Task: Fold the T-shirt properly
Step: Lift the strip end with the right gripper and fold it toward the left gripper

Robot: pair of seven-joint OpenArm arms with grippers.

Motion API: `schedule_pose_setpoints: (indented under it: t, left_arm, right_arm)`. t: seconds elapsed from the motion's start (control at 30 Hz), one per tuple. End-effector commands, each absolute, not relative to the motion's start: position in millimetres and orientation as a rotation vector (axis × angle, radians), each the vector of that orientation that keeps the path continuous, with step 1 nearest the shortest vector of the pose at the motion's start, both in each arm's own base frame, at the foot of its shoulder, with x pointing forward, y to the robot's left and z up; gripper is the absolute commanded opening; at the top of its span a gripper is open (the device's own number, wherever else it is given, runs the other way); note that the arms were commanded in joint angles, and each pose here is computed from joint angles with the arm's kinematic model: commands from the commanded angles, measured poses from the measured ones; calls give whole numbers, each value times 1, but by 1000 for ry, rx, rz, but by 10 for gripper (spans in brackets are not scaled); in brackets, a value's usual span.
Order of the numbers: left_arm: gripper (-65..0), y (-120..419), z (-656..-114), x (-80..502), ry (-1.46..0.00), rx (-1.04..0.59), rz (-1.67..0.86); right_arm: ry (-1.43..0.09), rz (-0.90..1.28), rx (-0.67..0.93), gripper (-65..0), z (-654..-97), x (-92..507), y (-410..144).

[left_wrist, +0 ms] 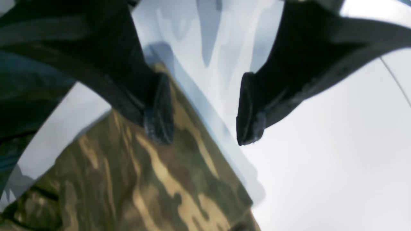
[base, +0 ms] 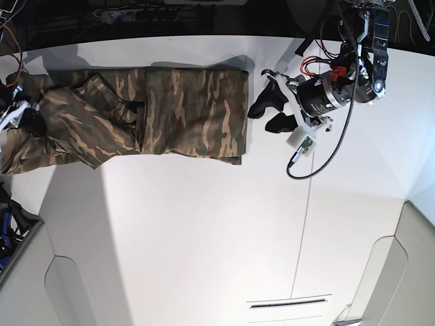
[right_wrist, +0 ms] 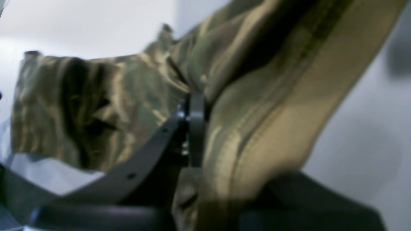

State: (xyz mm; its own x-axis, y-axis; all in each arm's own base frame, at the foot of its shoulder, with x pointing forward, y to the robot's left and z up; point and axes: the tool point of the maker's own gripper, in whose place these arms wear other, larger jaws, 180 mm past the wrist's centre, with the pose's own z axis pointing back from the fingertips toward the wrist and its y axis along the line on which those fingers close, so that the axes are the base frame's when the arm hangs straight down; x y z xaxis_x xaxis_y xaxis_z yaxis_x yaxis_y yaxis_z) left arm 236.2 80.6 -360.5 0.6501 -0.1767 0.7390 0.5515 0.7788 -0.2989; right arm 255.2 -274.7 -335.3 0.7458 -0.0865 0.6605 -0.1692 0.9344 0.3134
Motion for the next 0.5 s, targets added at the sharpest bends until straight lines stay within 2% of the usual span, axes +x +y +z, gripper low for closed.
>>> schedule_pose_setpoints:
  t: [0.0, 0.2, 0.47]
  left_arm:
    - [-302, 78, -351, 239, -799, -561, -434]
    - [-302, 70, -363, 221, -759, -596, -392]
    - [-302, 63, -396, 211, -682, -636, -293]
  right_arm:
    - [-820, 95, 376, -650, -307, 270, -271]
    - [-939, 219, 372, -650, -264, 280, -235]
    - [-1014, 330, 468, -650, -248, 276, -152]
